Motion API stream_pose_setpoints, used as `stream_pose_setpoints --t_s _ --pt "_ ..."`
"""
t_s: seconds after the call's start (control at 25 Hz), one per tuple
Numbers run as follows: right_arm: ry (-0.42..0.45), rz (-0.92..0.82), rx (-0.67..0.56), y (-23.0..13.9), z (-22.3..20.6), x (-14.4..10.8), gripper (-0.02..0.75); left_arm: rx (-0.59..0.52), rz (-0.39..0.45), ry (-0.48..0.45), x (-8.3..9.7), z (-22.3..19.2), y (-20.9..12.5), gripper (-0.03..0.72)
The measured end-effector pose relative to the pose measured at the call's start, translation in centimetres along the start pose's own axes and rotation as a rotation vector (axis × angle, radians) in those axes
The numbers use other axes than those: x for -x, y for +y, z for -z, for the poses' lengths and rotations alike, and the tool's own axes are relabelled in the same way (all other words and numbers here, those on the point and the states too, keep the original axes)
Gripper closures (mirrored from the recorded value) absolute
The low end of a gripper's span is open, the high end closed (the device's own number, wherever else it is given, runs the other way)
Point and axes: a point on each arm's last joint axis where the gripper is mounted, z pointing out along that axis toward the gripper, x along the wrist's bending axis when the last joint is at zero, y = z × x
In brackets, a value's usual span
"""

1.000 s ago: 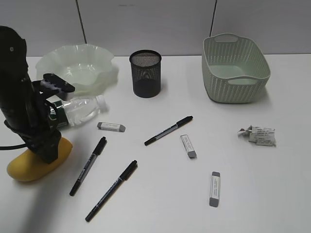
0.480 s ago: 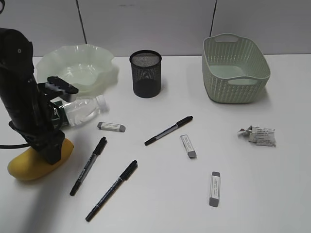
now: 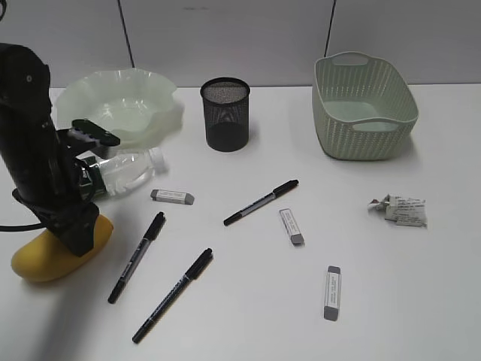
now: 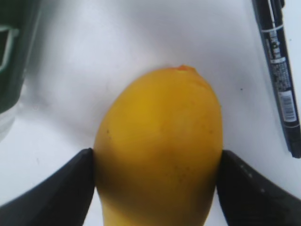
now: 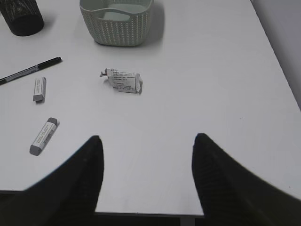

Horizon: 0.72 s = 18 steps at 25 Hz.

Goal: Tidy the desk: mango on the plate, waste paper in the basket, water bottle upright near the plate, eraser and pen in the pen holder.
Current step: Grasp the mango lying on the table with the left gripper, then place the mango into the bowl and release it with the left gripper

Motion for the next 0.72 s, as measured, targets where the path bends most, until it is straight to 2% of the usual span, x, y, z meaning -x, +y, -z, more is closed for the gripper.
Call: stream_pose_setpoints --t_s 0.36,0.48,0.64,0.72 --pt "0.000 0.000 0.000 0.0 0.0 0.0 0.260 -0.026 0.030 -0.062 1.1 2.2 -1.6 0.106" --pt "0.000 0.000 0.000 0.0 0.0 0.0 0.260 0.031 0.049 -0.082 1.8 4.7 -2.2 0.106" --pt "0.000 0.000 0.000 0.0 0.0 0.0 0.260 0.107 0.073 -0.067 2.4 8.1 -3.5 0.106" --pt "0.000 0.000 0.000 0.0 0.0 0.0 0.260 0.179 0.101 -0.043 2.4 9.4 -3.6 0.107"
